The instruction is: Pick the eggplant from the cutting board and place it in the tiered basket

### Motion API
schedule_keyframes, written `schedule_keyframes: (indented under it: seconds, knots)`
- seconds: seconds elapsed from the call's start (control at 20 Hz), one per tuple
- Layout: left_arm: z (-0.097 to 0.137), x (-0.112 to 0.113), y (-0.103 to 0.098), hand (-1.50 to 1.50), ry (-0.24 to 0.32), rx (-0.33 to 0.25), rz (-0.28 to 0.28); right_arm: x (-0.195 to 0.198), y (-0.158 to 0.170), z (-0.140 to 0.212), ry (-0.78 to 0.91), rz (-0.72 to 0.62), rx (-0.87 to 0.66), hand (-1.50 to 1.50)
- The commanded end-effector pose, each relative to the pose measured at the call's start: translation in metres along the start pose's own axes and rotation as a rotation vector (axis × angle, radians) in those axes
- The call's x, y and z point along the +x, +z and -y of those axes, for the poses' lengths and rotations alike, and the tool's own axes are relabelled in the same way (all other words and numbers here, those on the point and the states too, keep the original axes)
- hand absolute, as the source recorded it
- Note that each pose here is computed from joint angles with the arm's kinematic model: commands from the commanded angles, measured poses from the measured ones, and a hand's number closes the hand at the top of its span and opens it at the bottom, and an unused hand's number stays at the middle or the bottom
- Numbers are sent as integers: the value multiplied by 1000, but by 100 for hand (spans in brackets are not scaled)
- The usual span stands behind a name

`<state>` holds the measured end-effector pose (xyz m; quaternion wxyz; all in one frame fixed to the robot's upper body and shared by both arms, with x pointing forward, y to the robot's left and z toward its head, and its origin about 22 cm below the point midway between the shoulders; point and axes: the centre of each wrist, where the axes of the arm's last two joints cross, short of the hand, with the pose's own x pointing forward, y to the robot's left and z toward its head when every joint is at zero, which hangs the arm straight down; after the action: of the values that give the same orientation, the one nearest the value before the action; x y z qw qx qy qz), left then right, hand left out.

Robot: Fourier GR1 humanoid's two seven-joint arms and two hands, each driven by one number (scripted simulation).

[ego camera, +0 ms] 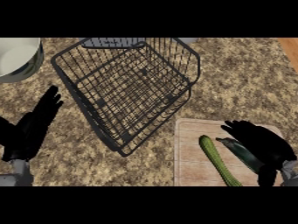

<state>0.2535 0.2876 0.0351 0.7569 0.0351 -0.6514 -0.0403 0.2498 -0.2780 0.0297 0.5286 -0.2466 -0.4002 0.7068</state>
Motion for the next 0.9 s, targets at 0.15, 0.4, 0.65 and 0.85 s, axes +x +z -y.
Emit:
schedule_keyframes:
  seconds: [0.15,0.4,0.65,0.85]
  knots:
    - [-3,12,-12,0,4,-6,3,-11,-13,-17,24,-15,183,150]
    - [-5,8,-5,0,-15,-20,11,5,-27,-20,153,34,172,150]
    - [-13,23,-14,0,8,8,7,-12,-4,-39,184,80,133,150]
    - [1,-8,-7,0,6,23,-16,28,-3,-51,98,-47,-26,150]
